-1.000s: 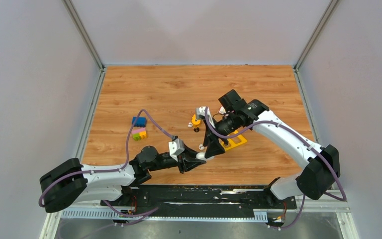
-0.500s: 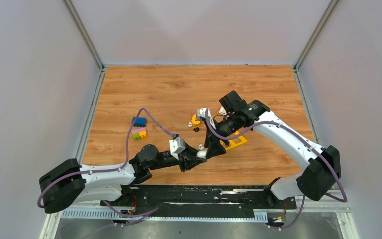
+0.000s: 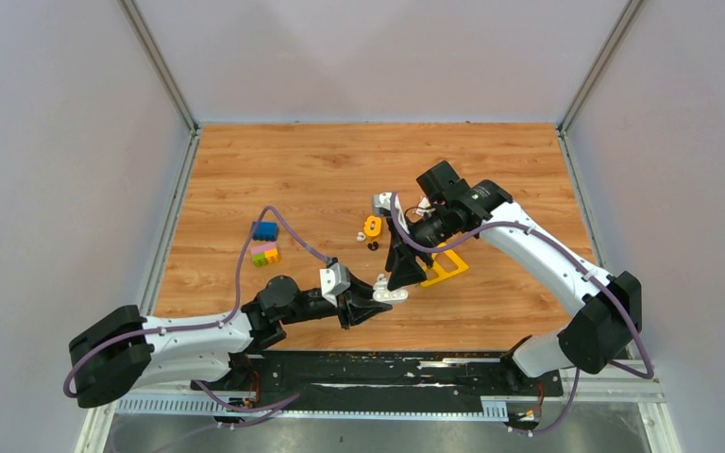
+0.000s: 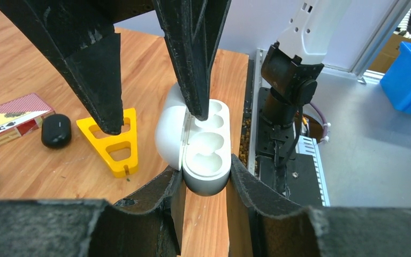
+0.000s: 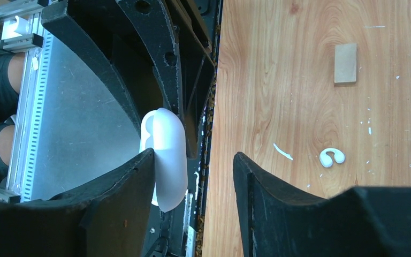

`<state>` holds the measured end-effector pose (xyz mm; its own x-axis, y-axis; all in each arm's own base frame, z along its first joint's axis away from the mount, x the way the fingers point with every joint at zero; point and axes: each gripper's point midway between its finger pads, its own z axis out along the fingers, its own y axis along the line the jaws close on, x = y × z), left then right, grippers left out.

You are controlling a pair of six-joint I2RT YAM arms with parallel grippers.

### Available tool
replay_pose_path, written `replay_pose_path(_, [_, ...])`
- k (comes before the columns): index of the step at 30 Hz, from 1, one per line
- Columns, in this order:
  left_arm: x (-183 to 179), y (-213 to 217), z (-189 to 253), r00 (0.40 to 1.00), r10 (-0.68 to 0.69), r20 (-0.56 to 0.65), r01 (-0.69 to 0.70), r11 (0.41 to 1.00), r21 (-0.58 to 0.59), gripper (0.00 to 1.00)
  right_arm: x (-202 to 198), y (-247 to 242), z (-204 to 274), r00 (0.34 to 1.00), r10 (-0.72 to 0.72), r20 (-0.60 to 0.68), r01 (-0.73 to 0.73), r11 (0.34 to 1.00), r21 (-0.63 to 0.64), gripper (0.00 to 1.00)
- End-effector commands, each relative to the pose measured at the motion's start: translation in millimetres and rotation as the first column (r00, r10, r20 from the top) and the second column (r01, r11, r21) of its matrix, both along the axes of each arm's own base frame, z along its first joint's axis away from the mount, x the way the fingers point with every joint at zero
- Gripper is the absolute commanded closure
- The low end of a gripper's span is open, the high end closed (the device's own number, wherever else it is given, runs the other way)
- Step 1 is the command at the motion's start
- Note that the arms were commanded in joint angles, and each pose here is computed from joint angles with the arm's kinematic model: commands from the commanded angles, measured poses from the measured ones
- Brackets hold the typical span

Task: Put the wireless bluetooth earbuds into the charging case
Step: Open the charging case, then adjust the earbud at the center of the board.

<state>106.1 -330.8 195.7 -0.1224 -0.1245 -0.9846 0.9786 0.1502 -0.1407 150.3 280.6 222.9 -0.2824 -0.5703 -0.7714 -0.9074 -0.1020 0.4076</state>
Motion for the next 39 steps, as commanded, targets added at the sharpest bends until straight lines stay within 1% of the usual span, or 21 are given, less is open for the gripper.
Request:
replay_pose_path(1, [2.5,0.8,13.4,0.999,0.019,0.042,-0.017,0.999,-0.041,0.97,1.5,3.8,18.1,1.0,0.01,0.026,-0.011,0.998,0.055,0.45])
replay_pose_path(5, [4.9,2.4,8.0,0.999,0.037,0.015,-0.036,0.999,-0.04,0.97,-11.7,2.2,56.3,0.997,0.066,0.026,-0.069,0.986,0.155,0.43])
replay_pose_path(8, [5.7,2.8,14.9,0.999,0.044,0.008,-0.044,0.998,-0.05,0.98,-15.2,1.8,91.6,0.993,0.098,0.073,-0.111,0.971,0.213,0.42])
replay_pose_path(9, [6.3,3.2,14.4,0.999,0.047,0.009,-0.046,0.998,-0.034,0.98,-13.9,1.2,101.1,0.991,0.097,0.093,-0.116,0.967,0.226,0.42])
replay_pose_path(11, [8.2,3.8,26.8,0.998,0.057,0.019,-0.057,0.998,-0.022,0.98,-7.3,-0.1,110.4,0.99,0.084,0.116,-0.11,0.964,0.24,0.42])
replay_pose_path(13, [10.6,9.8,38.1,0.996,0.083,0.022,-0.083,0.996,-0.013,0.99,0.7,-4.0,106.8,0.99,0.067,0.123,-0.096,0.964,0.247,0.42])
replay_pose_path(17, [15.9,37.4,53.5,0.987,0.156,0.037,-0.157,0.987,0.026,0.99,19.1,-16.7,83.2,0.995,0.01,0.096,-0.035,0.964,0.262,0.44])
replay_pose_path(19, [18.1,60.0,59.3,0.978,0.207,0.031,-0.208,0.978,0.021,1.0,32.2,-22.0,64.1,0.994,-0.044,0.104,0.019,0.972,0.234,0.47])
replay_pose_path(21, [21.4,78.0,63.0,0.964,0.265,0.028,-0.265,0.964,0.015,1.0,52.4,-21.7,37.4,0.983,-0.156,0.1,0.137,0.975,0.176,0.55])
replay_pose_path(22, [22.7,85.6,64.8,0.956,0.292,0.03,-0.292,0.956,0.014,1.0,63.6,-21.1,24.9,0.969,-0.23,0.091,0.215,0.965,0.151,0.56])
replay_pose_path(24, [23.7,98.6,70.4,0.942,0.334,0.031,-0.334,0.942,0.007,1.0,78.4,-22.3,2.1,0.94,-0.327,0.095,0.316,0.942,0.115,0.55])
replay_pose_path(26, [24.4,107.0,71.5,0.932,0.36,0.033,-0.361,0.932,0.019,1.0,86.8,-25.6,-21.1,0.918,-0.377,0.118,0.374,0.926,0.048,0.56])
replay_pose_path(29, [25.7,114.8,68.1,0.922,0.385,0.032,-0.387,0.92,0.061,1.0,93.4,-26.2,-48.5,0.9,-0.396,0.182,0.411,0.91,-0.049,0.6])
replay_pose_path(32, [20.7,118.6,68.4,0.927,0.373,0.029,-0.374,0.923,0.094,1.0,94.3,-18.8,-63.4,0.899,-0.386,0.207,0.41,0.908,-0.088,0.64])
replay_pose_path(34, [14.5,122.9,63.8,0.934,0.355,0.024,-0.355,0.924,0.141,1.0,91.6,-12.1,-77.3,0.91,-0.361,0.206,0.391,0.911,-0.132,0.67])
replay_pose_path(36, [12.2,131.0,61.5,0.93,0.366,0.027,-0.365,0.915,0.17,1.0,90.1,-5.5,-88.3,0.92,-0.339,0.196,0.372,0.912,-0.171,0.68])
replay_pose_path(38, [11.4,141.8,62.5,0.92,0.389,0.042,-0.39,0.905,0.17,1.0,90.0,0.6,-99.0,0.929,-0.324,0.181,0.358,0.911,-0.206,0.72])
replay_pose_path(39, [15.2,149.7,62.8,0.903,0.426,0.052,-0.428,0.888,0.165,1.0,90.0,3.9,-105.0,0.932,-0.318,0.171,0.352,0.908,-0.227,0.74])
